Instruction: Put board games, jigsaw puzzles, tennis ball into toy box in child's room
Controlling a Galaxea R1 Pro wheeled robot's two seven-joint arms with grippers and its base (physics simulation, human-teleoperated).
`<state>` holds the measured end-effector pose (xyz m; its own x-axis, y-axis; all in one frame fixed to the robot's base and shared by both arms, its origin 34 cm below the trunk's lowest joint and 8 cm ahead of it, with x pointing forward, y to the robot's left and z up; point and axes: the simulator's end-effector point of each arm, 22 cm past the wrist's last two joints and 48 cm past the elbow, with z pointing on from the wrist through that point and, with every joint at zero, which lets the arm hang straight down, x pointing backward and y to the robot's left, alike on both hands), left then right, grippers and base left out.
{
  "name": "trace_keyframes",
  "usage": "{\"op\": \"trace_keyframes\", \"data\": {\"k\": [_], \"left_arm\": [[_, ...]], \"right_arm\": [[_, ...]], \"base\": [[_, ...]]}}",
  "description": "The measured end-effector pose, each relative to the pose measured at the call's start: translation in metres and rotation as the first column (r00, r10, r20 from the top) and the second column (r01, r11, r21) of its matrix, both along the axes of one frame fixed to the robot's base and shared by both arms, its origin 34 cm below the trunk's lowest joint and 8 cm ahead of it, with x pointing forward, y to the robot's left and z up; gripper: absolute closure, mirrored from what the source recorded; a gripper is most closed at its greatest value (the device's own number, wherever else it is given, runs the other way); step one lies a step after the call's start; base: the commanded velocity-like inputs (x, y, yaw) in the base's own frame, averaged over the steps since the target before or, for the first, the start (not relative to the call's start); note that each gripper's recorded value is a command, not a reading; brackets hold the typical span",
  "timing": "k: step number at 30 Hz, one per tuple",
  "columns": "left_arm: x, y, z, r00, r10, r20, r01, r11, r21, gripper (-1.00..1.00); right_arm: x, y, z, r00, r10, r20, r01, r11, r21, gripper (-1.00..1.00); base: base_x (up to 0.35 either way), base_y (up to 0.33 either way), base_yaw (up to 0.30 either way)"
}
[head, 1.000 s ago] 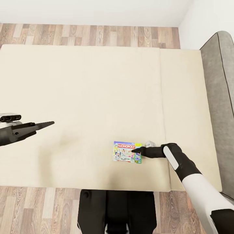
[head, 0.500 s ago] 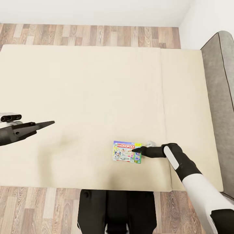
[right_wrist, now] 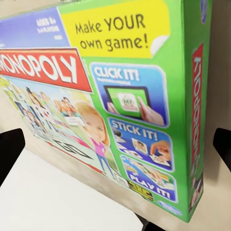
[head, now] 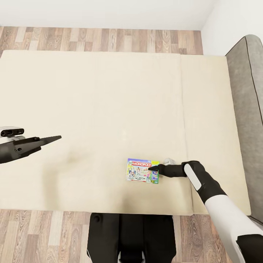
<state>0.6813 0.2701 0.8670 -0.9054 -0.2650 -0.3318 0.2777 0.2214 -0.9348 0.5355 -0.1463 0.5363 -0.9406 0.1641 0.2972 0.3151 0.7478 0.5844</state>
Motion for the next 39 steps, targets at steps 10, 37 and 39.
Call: {"op": "trace_keyframes", "data": {"k": [10, 37, 39], "left_arm": [[0.000, 0.000, 0.000, 1.000, -0.001, -0.001, 0.001, 1.000, 0.001, -1.00], [0.000, 0.000, 0.000, 1.000, -0.001, -0.001, 0.001, 1.000, 0.000, -1.00], [0.000, 0.000, 0.000, 1.000, -0.001, -0.001, 0.001, 1.000, 0.000, -1.00]], "right_arm": [[0.004, -0.003, 0.000, 1.000, 0.007, 0.013, -0.007, 1.000, -0.007, -1.00], [0.018, 0.000, 0.004, 0.998, 0.027, 0.060, -0.026, 1.000, -0.017, -1.00], [0.019, 0.001, 0.005, 0.998, 0.027, 0.062, -0.026, 1.000, -0.016, -1.00]], "base": [[0.000, 0.000, 0.000], [0.000, 0.000, 0.000], [0.000, 0.000, 0.000]]}}
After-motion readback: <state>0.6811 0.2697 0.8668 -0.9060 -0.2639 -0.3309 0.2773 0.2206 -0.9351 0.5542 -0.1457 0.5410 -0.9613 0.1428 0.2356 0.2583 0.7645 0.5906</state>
